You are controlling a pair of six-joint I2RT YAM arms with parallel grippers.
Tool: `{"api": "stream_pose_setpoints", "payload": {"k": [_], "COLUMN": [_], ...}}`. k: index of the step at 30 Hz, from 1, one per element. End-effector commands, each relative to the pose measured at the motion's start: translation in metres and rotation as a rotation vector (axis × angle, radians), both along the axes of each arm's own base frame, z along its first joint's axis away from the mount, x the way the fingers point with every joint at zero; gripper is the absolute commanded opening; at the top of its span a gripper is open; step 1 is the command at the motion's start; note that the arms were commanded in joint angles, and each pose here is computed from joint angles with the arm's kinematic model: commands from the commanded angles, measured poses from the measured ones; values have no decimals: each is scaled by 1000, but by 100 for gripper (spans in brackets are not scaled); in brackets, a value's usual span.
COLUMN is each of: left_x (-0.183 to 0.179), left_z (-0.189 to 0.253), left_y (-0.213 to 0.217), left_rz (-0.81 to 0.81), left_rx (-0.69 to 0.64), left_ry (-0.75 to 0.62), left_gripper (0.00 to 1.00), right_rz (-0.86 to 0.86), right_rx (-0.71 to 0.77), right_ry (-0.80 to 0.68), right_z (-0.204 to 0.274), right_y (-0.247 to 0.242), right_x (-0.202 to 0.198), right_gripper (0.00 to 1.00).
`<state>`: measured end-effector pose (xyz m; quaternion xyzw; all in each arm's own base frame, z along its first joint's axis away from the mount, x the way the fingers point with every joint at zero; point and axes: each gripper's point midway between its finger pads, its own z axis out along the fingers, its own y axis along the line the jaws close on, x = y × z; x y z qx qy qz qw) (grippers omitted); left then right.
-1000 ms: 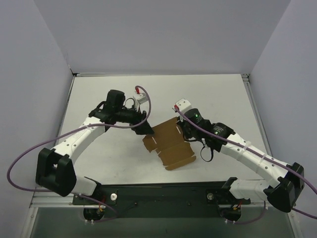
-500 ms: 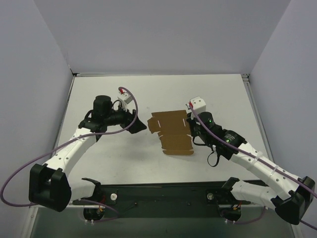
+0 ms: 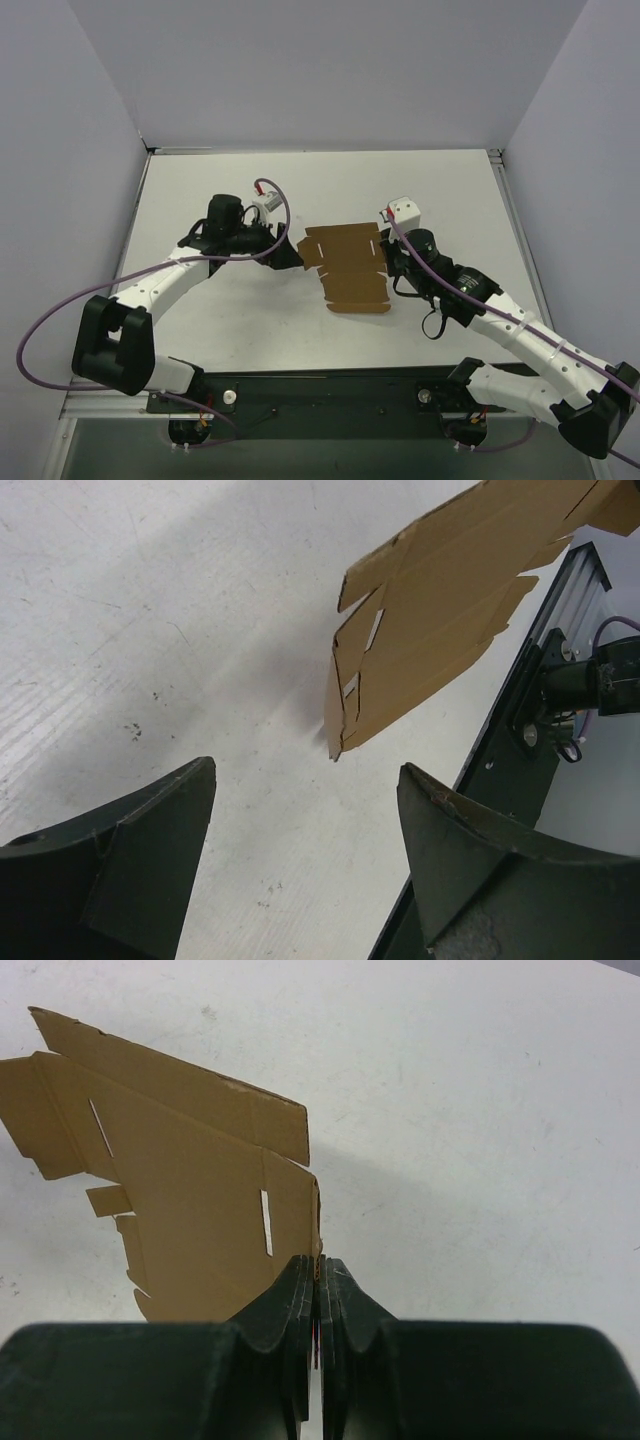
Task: Fold the paper box
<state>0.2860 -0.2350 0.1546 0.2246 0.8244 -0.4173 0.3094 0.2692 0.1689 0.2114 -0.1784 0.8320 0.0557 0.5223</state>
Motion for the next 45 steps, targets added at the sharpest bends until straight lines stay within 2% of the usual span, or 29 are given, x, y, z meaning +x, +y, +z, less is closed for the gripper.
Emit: {"api": "stream_pose_setpoints", "payload": {"k": [1, 6, 7, 12, 13, 15, 16, 18, 19, 21, 22, 24, 27, 31, 35, 38, 39, 45], "left_x": [9, 11, 12, 11, 9, 13, 12, 14, 11, 11, 5, -1, -17, -33, -41, -44, -45, -46], "left_z": [27, 25, 26, 25, 23, 21, 18, 10, 5, 5, 2, 4, 11, 15, 18, 17, 16, 15], "left_y": [-17, -26, -27, -35, -38, -36, -36, -29, -26, -25, -24, -27, -33, -35, -37, -36, -36, -37], "left_rz": [-37, -54, -59, -81, -89, -78, -77, -53, -51, -70, -89, -154, -260, -347, -400, -414, -415, -419], "left_rx": [-94, -110, -115, -122, -114, -68, -41, 38, 72, 131, 159, 182, 146, 117, 112, 117, 119, 124], "left_ry": [-49, -36, -38, -34, -37, -73, -83, -105, -96, -156, -151, -209, -227, -218, -225, -216, -213, -208], "left_gripper": [80, 65, 53, 22, 8, 0, 0, 0, 0, 0, 0, 0, 0, 0, 0, 0, 0, 0], "right_rz": [-3, 4, 6, 10, 10, 4, -1, -15, -24, -32, -35, -13, 81, 308, 406, 504, 523, 544], "right_rx": [53, 66, 69, 66, 67, 68, 72, 78, 97, 104, 106, 114, 95, 54, -8, -20, -21, -46], "right_ry": [-40, -34, -33, -17, -13, -3, 2, 14, 21, 30, 31, 18, -4, 48, 87, 117, 121, 143], "right_z": [12, 11, 11, 2, 1, -3, -4, -6, -5, -4, -3, 4, 10, 3, -3, -8, -8, -16], "right_y": [2, 5, 5, 7, 8, 8, 8, 6, 6, 4, 3, 3, 7, 31, 43, 59, 64, 73], "right_x": [3, 2, 2, 2, 2, 2, 2, 3, 2, 0, -1, -5, -13, -32, -33, -38, -37, -35], "right_gripper": [0, 0, 0, 0, 0, 0, 1, 12, 32, 50, 64, 73, 75, 73, 69, 64, 59, 41]}}
